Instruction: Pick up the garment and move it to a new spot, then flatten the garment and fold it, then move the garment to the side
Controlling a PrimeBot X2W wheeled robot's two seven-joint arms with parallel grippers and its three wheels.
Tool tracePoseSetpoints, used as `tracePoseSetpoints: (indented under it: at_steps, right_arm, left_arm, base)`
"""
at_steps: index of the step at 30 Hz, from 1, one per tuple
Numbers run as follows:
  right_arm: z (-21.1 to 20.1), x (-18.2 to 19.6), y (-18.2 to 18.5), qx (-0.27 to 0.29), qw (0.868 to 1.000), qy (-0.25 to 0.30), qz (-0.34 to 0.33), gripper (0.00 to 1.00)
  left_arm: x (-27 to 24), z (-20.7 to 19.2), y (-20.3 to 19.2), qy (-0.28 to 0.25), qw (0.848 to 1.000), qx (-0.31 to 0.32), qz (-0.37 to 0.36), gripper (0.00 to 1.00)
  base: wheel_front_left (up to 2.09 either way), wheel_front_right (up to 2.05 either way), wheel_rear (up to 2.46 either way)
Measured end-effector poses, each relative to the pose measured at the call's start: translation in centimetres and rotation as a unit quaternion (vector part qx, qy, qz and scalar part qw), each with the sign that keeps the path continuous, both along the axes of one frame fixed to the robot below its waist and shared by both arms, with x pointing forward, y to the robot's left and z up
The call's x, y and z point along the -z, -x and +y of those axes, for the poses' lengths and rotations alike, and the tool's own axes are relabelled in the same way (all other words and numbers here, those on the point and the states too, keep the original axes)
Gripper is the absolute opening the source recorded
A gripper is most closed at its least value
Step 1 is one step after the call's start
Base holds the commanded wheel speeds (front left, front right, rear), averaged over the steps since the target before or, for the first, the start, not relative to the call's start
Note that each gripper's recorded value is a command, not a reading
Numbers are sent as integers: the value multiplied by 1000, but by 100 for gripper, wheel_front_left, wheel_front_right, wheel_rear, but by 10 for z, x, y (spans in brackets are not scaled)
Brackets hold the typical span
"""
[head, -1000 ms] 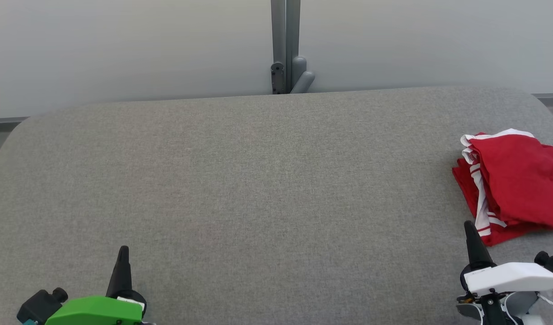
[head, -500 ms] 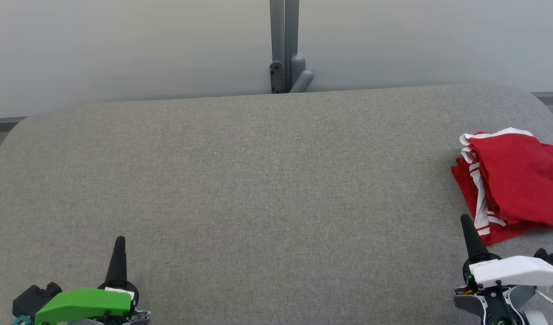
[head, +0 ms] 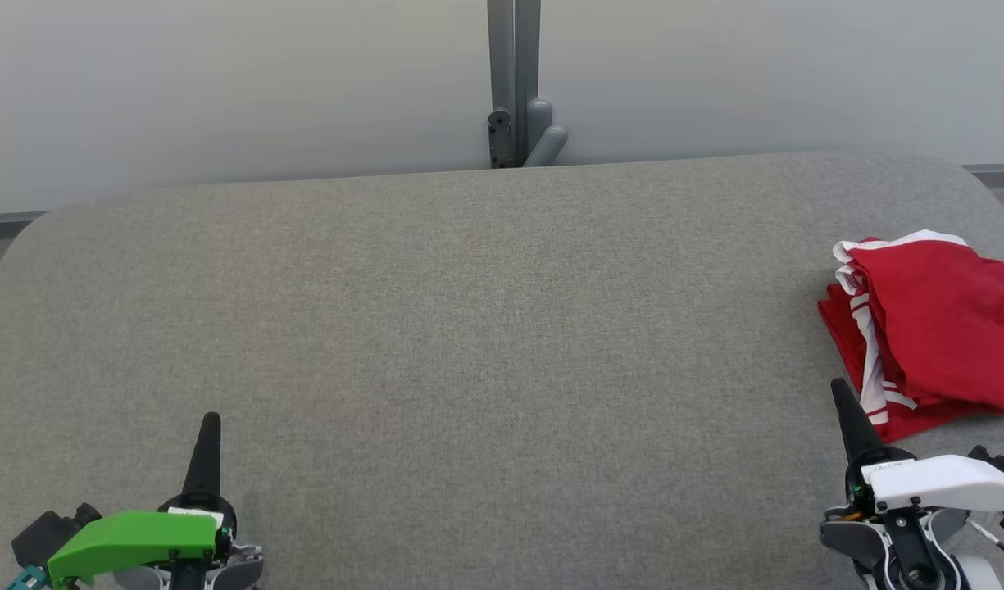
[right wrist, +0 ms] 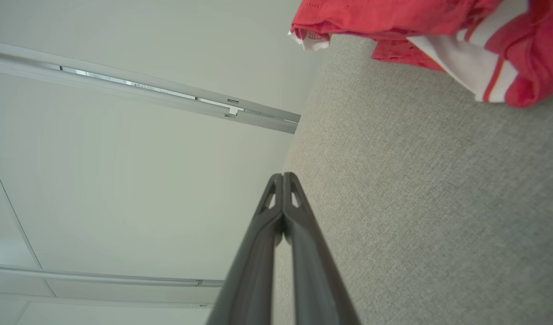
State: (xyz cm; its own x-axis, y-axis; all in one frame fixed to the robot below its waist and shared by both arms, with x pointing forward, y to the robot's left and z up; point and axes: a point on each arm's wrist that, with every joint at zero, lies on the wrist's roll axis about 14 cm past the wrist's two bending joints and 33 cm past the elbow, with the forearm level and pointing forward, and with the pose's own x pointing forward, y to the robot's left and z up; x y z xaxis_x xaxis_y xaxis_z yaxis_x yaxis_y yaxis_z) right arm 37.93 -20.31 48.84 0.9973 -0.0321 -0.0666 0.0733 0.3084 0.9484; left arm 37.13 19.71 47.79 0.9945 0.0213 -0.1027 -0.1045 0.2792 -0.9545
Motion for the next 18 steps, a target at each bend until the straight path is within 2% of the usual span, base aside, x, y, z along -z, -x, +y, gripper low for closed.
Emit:
tracePoseSetpoints:
  at_steps: [18]
  right_arm:
    - [2, -8, -5, -3, 996, -83, -15, 0]
  left_arm:
    - [-12, 0, -9, 77, 997, 0, -22, 0]
  base:
    - [0, 0, 0]
